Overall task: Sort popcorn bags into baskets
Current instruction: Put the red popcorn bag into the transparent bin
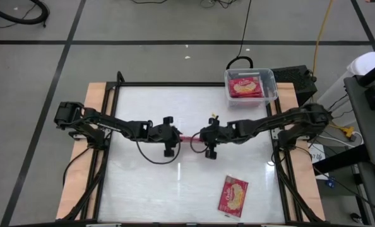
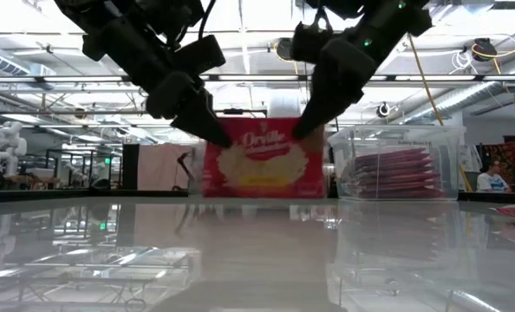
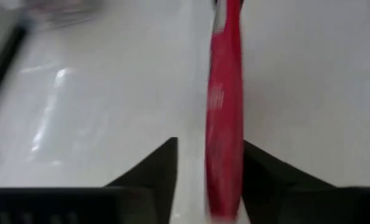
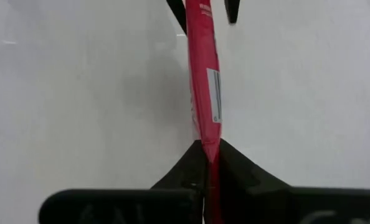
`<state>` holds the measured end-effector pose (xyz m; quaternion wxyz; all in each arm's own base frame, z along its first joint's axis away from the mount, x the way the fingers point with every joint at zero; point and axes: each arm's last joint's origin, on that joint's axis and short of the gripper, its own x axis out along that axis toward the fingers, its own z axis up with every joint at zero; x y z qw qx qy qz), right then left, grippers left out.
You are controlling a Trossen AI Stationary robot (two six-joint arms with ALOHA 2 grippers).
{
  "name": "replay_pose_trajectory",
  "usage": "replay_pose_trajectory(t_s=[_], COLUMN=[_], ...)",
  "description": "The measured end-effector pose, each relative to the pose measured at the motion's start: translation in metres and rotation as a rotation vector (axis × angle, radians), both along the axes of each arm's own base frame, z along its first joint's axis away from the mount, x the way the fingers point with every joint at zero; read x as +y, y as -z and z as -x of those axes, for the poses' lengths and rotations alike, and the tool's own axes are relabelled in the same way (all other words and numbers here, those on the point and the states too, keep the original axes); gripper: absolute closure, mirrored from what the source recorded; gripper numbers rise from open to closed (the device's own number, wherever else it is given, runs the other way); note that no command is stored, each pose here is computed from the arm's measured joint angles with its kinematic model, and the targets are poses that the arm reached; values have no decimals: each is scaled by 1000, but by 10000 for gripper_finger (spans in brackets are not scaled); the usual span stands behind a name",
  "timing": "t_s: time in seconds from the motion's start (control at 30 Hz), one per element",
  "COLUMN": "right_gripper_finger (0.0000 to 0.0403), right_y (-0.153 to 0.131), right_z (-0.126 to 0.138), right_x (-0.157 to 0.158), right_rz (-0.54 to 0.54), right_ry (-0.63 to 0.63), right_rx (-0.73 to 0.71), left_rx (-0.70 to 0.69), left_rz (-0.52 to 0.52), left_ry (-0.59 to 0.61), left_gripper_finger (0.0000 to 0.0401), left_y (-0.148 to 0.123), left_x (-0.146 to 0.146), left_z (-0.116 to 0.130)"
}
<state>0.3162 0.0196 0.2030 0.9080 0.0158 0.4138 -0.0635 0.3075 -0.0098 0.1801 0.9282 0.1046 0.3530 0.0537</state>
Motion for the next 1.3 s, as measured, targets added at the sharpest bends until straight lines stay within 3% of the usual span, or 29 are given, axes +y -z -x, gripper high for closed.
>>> replay_pose_trajectory(t_s=[0.17, 0.33, 0.67, 0.87, 1.07, 1.3], right_gripper_finger=[395, 395, 395, 395, 395, 395], right_y=[-27, -63, -151, -204, -215, -194], right_z=[25, 63, 143, 175, 191, 196], right_x=[-16, -31, -64, -92, -124, -171], right_rz=[38, 73, 221, 315, 224, 78], right_ry=[7, 38, 158, 272, 295, 303], right_rx=[26, 14, -108, -32, 79, 194], left_rx=[4, 2, -36, -107, -115, -115], left_rz=[-49, -37, 41, 68, 78, 96], left_ry=[-95, -155, -164, -154, -138, -89], left_gripper_finger=[182, 149, 173, 197, 208, 198], left_y=[0, 0, -2, -7, -7, -7], left_x=[12, 27, 36, 35, 30, 16], left_z=[1, 1, -1, -5, -6, -6])
